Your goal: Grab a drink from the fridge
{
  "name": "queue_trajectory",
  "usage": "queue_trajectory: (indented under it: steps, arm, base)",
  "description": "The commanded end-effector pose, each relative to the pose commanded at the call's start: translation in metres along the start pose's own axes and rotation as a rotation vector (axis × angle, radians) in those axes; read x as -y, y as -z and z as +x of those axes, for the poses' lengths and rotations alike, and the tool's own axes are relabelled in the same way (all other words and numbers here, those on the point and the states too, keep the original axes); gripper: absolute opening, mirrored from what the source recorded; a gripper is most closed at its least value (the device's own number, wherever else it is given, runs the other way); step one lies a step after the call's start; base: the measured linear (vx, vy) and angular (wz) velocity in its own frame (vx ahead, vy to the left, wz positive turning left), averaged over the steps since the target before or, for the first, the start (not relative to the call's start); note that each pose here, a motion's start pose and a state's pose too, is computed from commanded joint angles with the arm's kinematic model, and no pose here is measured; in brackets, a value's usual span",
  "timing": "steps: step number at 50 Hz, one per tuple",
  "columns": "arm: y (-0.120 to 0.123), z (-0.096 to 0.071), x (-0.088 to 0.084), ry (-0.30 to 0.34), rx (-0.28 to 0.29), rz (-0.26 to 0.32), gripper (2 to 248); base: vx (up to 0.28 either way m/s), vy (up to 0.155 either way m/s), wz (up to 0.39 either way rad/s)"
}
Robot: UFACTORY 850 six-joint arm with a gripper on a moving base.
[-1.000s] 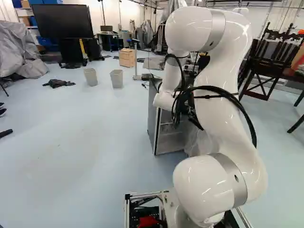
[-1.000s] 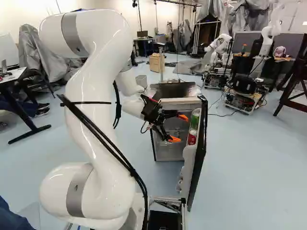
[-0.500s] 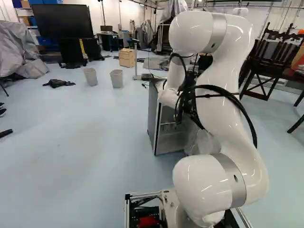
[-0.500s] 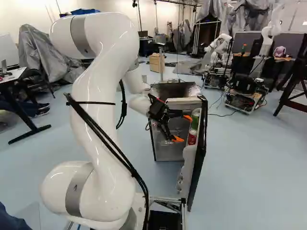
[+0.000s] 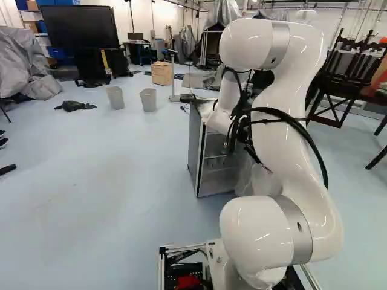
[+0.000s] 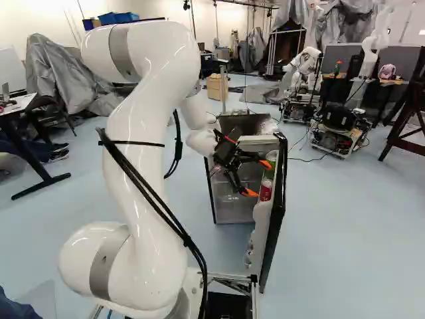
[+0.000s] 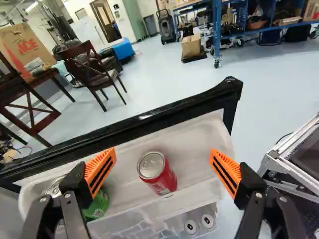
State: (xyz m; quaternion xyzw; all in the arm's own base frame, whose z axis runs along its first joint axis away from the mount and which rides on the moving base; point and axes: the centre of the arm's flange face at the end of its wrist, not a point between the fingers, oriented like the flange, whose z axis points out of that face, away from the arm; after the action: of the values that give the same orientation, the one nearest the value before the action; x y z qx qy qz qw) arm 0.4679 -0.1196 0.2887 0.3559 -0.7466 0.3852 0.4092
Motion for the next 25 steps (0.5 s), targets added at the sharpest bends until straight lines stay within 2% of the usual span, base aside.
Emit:
queue_trajectory:
  steps: [25]
  arm:
    - [-0.021,0.004,0.025,-0.051,-0.005,-0.044,247]
  base:
    - [0.0,0.0,0.0]
